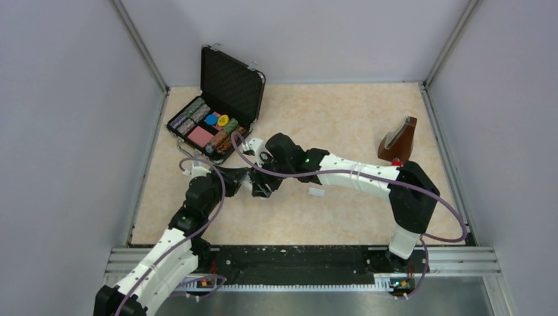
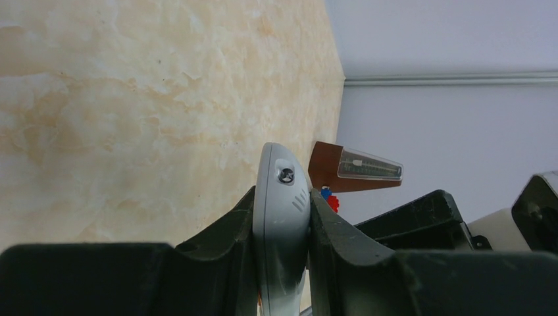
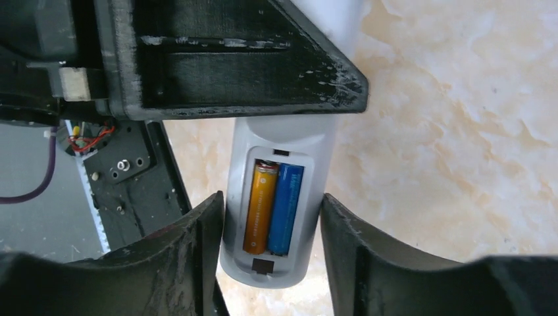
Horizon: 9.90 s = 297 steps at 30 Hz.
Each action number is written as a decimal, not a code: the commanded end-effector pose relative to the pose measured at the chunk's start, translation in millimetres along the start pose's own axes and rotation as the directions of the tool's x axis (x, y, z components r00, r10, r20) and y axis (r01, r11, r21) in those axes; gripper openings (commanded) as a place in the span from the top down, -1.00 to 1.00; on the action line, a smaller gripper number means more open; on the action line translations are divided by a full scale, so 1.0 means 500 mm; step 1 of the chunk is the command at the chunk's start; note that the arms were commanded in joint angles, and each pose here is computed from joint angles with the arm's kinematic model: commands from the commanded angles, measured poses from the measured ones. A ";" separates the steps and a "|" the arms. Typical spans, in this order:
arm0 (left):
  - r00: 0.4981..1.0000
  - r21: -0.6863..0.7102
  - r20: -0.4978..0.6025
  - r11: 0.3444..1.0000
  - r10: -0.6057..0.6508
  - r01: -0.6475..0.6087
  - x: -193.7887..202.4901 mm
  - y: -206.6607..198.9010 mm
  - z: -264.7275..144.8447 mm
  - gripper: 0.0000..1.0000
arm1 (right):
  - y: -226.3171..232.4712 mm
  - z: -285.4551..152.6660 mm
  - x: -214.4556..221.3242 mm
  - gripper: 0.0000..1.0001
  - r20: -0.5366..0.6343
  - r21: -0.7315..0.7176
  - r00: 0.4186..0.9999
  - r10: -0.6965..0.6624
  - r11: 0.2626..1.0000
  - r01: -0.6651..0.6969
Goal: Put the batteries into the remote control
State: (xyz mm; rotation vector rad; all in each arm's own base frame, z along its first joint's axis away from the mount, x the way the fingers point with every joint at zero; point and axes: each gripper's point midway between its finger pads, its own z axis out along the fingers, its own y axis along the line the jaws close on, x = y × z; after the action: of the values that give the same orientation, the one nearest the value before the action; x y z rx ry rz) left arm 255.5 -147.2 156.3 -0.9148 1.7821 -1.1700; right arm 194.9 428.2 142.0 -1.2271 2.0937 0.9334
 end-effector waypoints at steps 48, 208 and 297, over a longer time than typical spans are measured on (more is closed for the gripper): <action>0.854 -0.401 0.162 0.824 0.495 -0.401 -0.166 -0.011 -0.088 -0.97 | -0.082 -0.029 0.126 -0.27 -0.134 0.184 0.988 -0.082 0.977 0.106; 0.869 0.643 -0.351 0.764 0.349 -0.047 0.071 -0.599 -0.165 1.00 | 0.048 -0.547 -0.348 -0.50 0.634 -0.301 0.562 0.531 0.839 -0.453; 0.731 -0.147 -0.606 0.859 0.313 -0.490 0.157 0.149 0.021 -0.03 | -0.098 -0.027 0.241 1.00 0.192 0.033 0.412 0.891 0.414 -0.910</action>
State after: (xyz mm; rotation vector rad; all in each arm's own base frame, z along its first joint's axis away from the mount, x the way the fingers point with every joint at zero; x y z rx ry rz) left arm 215.6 -191.2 60.9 -0.3284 2.5848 -0.8958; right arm 186.0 336.3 53.6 0.2215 2.6102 1.2176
